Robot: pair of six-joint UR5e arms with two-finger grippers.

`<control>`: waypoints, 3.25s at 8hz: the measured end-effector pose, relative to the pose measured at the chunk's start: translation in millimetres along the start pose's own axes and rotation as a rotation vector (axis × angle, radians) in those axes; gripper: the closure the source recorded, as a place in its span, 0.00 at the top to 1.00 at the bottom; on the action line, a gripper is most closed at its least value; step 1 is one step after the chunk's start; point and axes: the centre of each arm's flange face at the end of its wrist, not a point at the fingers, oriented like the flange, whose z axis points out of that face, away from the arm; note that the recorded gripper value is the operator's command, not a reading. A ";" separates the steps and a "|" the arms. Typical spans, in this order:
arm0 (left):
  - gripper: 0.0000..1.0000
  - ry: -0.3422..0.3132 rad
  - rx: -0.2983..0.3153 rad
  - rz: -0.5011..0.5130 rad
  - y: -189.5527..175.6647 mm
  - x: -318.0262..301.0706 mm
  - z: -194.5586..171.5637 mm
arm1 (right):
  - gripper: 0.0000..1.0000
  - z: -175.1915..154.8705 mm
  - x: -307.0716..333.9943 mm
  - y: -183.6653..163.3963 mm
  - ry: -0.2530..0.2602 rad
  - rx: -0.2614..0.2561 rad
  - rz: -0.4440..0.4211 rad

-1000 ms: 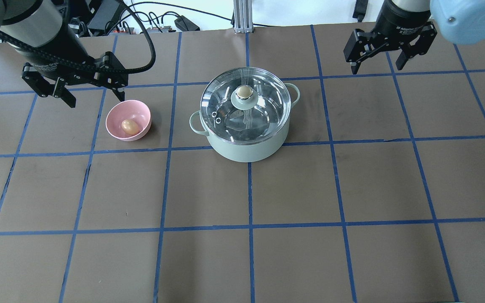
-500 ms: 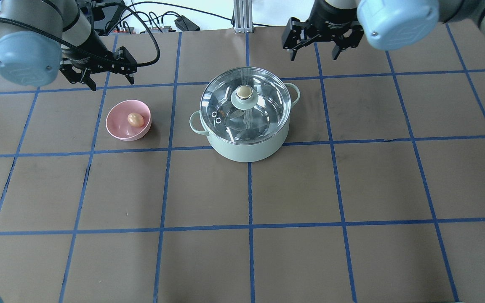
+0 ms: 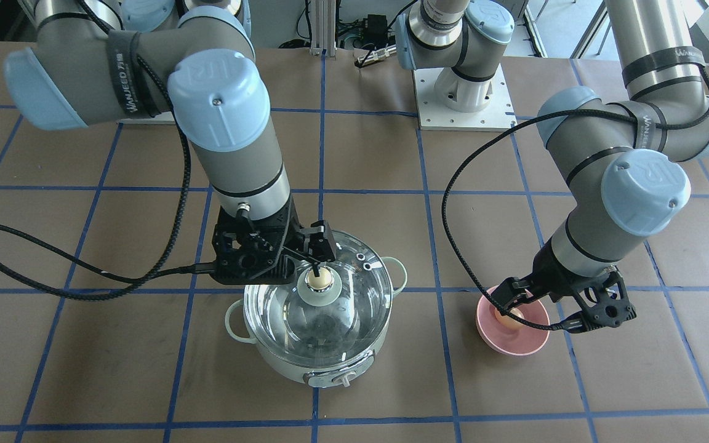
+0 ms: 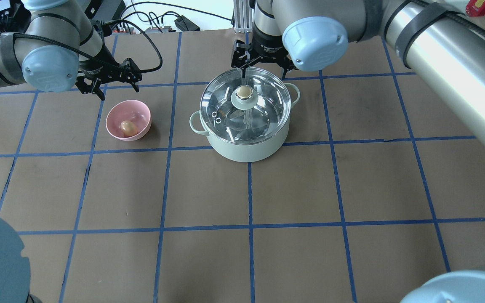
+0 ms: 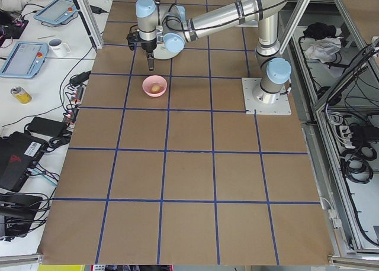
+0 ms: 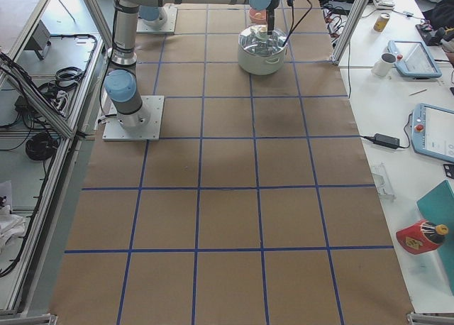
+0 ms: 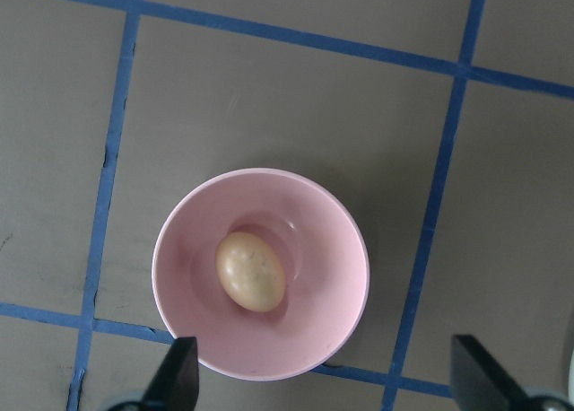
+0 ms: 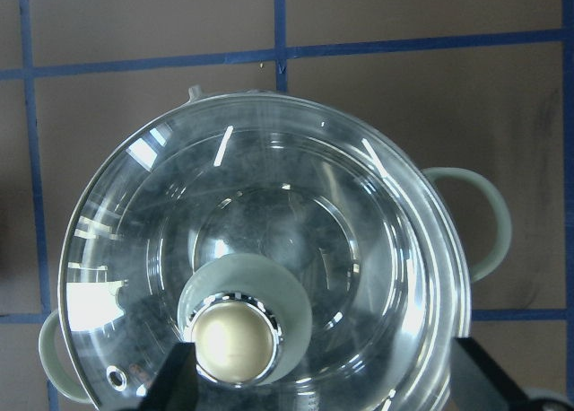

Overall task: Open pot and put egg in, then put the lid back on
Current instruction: 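Grasp the lid knob with the right gripper while the left gripper lowers into the bowl, then lift the glass lid off the pot and set it aside with the right gripper, then close the left gripper on the beige egg and lift it from the bowl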

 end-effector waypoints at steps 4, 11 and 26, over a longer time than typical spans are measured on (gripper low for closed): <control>1.00 0.024 -0.059 -0.103 -19.5 -16.6 57.9 | 0.77 54.7 -36.7 3.0 0.002 -0.027 0.027; 1.00 -0.003 -0.136 -0.191 -14.9 -18.8 107.9 | 0.00 47.6 -41.0 7.3 -0.002 -0.024 0.003; 0.58 -0.044 -0.177 -0.190 -10.3 -22.4 137.1 | 0.00 -71.9 271.2 -19.4 0.053 -0.076 -0.249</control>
